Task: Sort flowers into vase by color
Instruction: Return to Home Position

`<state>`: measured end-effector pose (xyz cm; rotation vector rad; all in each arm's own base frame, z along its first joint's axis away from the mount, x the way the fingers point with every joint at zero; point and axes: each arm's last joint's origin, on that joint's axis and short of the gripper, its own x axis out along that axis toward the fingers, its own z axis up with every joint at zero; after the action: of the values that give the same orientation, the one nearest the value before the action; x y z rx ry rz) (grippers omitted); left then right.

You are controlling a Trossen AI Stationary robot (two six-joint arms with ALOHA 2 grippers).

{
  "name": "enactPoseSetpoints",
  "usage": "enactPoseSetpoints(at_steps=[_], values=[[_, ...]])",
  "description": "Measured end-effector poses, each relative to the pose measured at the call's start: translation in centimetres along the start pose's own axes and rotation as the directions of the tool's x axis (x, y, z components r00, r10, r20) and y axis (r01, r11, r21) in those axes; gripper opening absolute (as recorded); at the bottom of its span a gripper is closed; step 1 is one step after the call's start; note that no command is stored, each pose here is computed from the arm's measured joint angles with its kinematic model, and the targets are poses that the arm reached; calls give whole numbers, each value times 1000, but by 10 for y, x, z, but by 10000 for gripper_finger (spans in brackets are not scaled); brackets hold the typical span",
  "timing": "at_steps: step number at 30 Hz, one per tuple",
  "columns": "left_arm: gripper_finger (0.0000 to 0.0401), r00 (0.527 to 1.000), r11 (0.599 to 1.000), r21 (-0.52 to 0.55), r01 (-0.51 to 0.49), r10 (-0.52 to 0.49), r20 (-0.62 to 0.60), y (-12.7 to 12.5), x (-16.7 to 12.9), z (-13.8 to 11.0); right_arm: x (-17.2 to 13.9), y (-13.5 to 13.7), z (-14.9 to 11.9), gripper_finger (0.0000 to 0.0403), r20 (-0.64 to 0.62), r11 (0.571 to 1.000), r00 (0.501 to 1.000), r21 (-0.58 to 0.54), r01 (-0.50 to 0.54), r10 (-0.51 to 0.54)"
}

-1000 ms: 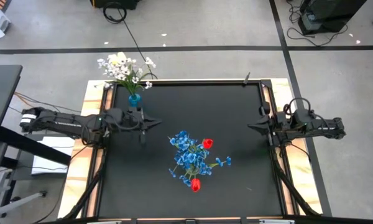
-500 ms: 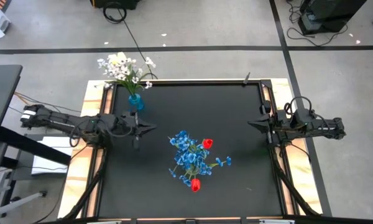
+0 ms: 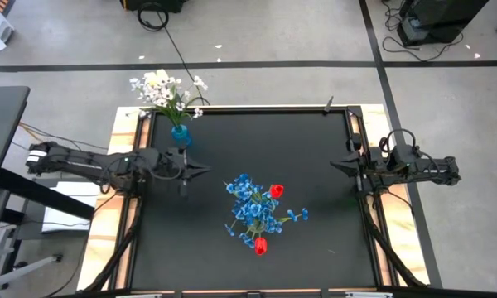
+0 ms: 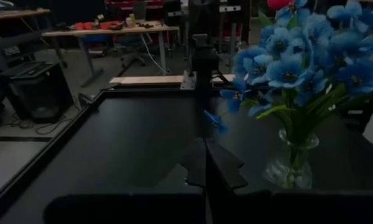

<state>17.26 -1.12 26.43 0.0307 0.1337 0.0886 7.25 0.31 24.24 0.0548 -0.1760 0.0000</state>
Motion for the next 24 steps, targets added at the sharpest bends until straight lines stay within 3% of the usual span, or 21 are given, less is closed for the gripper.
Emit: enactPoseSetpoints(at_steps=[9, 18, 22, 24], values=[[1, 1000, 1000, 14, 19, -18, -17, 5, 12, -4, 0, 1, 0, 4, 0, 1000, 1000, 0, -19, 19], [1, 999, 999, 0, 35, -35, 17, -4, -5, 2, 0, 1, 1, 4, 7, 1000, 1000, -17, -19, 19], [1, 999, 999, 13, 48, -47, -25, -5, -10, -3, 0, 1, 1, 4, 7, 1000, 1000, -18, -19, 19], [1, 998, 998, -4, 62, -62, 15, -5, -9, -13, 0, 1, 1, 5, 7, 1000, 1000, -18, -19, 20]])
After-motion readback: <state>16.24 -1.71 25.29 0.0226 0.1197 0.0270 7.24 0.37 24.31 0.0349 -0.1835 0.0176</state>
